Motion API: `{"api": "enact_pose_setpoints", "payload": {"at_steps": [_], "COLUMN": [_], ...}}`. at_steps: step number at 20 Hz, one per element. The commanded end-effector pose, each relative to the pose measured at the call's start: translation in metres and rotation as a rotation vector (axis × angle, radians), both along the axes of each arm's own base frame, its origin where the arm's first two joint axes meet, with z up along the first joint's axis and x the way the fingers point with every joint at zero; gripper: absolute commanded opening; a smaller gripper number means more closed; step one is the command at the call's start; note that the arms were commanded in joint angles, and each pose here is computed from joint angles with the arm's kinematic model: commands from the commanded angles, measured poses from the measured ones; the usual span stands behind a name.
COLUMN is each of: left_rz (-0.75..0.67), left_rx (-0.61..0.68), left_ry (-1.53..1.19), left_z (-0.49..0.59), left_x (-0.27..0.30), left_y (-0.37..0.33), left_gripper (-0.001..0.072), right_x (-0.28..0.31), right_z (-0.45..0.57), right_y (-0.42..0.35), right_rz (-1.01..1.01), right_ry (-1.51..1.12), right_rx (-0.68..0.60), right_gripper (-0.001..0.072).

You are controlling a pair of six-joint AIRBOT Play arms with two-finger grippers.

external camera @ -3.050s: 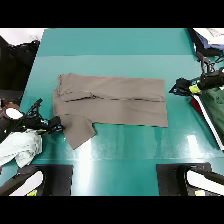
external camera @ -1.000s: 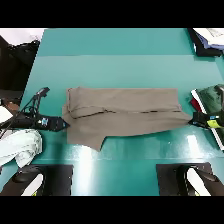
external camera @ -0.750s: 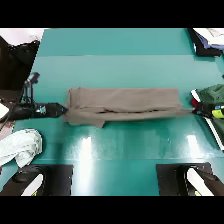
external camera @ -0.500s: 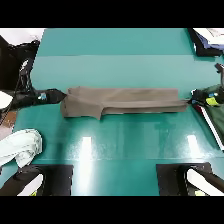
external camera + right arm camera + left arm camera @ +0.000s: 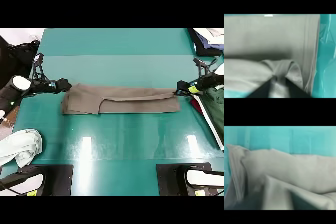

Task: Fold the shirts.

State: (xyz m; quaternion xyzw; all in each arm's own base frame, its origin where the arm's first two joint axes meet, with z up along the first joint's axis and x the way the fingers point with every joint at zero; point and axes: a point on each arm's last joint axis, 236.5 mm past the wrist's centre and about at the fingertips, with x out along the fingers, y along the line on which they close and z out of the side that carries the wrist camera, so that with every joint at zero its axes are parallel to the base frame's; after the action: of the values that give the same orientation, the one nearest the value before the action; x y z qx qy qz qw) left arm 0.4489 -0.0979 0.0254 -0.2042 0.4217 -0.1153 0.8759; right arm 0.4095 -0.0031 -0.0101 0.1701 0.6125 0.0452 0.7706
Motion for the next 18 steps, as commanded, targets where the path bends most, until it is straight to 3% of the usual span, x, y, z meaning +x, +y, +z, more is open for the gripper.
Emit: {"api": "enact_pose_setpoints", "payload": {"at_steps": [1,5,6,7,8,13,18], "left_rz": [0.047,-0.042,-0.067,-0.091,-0.132,-0.184,-0.212], "left_rx": [-0.024,-0.044,-0.052,-0.050,-0.034,-0.041,-0.051], "left_ry": [0.013,0.074,0.101,0.117,0.122,0.183,0.224], "left_z": [-0.006,0.008,0.008,0.007,0.005,-0.001,-0.004], "left_x": [0.015,0.002,-0.005,-0.010,-0.015,-0.032,-0.043], "left_y": [0.002,-0.013,-0.017,-0.020,-0.023,-0.029,-0.033], "left_gripper": [0.0606,0.0603,0.0455,0.0185,0.0035,0.0034,0.0033], "right_x": [0.026,0.017,0.007,-0.002,-0.010,-0.018,-0.021], "right_z": [-0.002,0.020,0.016,0.010,0.003,-0.029,-0.068], "right_y": [0.005,-0.009,-0.019,-0.028,-0.037,-0.048,-0.038], "right_rz": [0.007,0.037,0.033,0.021,0.005,-0.029,-0.016], "right_ry": [-0.003,0.020,0.061,0.104,0.143,0.229,0.316], "right_rx": [0.026,0.113,0.124,0.142,0.160,0.319,0.365], "right_gripper": [0.0532,0.0532,0.0532,0.0532,0.0532,0.0532,0.0531]}}
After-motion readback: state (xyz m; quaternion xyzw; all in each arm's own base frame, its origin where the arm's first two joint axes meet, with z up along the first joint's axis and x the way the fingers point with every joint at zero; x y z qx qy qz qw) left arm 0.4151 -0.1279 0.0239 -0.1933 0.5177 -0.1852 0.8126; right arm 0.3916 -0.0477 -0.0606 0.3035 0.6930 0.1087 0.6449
